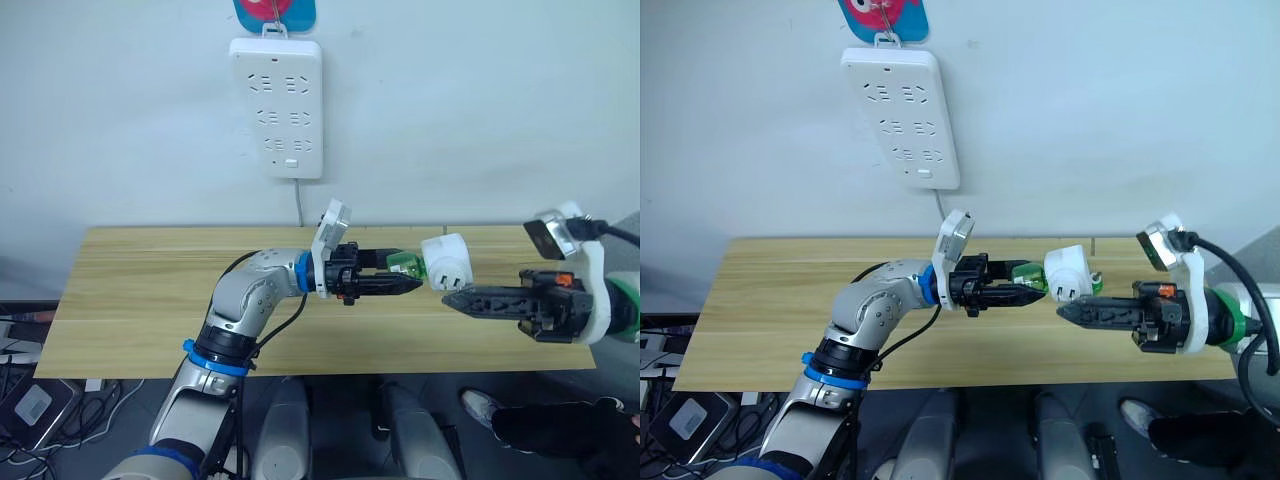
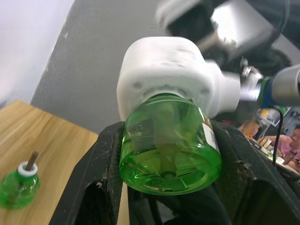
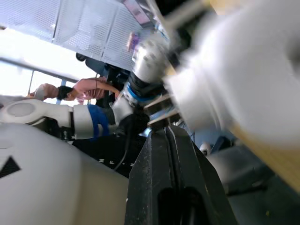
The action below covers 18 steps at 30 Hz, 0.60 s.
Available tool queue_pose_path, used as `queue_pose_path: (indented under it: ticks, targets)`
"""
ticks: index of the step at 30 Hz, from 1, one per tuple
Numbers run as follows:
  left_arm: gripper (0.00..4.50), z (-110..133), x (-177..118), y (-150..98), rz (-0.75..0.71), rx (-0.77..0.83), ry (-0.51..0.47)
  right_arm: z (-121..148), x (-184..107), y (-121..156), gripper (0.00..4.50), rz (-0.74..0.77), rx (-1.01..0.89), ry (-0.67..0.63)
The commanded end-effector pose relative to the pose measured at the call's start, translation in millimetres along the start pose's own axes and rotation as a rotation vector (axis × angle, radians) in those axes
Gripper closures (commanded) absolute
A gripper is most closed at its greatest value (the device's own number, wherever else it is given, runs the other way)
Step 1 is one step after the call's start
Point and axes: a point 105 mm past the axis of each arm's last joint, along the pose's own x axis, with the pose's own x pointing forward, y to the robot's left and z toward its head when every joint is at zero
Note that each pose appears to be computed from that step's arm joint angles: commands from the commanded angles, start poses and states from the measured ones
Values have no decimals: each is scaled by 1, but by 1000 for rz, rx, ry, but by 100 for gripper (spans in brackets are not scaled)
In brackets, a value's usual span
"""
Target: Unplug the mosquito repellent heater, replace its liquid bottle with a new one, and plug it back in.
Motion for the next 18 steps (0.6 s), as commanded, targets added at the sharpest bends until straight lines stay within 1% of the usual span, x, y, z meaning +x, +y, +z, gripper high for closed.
queue_pose_path:
  ticks: [1,3,6,7,9,10,11,13,14,17,18]
  targets:
    - [225,3,5,-8,-45,54,6,20,3,11,448,51,-59,-23]
    - [225,1,5,-8,-52,65,18,35,8,11,448,47,-94,-54]
    - [225,-1,6,-10,-66,71,26,58,17,-2,448,-57,-121,-141]
    - [225,-2,6,-11,-72,70,28,64,19,-7,448,-104,-122,-163]
    - [225,-1,7,-14,-86,66,29,68,17,-26,448,-256,-118,-168]
    - [225,-1,7,-14,-88,66,29,68,14,-36,448,-338,-136,-159]
    - [225,-2,6,-14,-87,64,29,72,7,-47,448,-414,-131,-193]
    - [225,-2,4,-13,-82,62,30,80,-3,-57,448,-481,-118,-251]
    - [225,-3,3,-13,-78,57,29,82,-7,-52,448,-459,-113,-260]
    - [225,-4,-1,-15,-73,48,31,74,-14,-35,448,-379,-100,-207]
    - [225,-4,-2,-15,-72,46,32,63,-17,-28,448,-338,-85,-151]
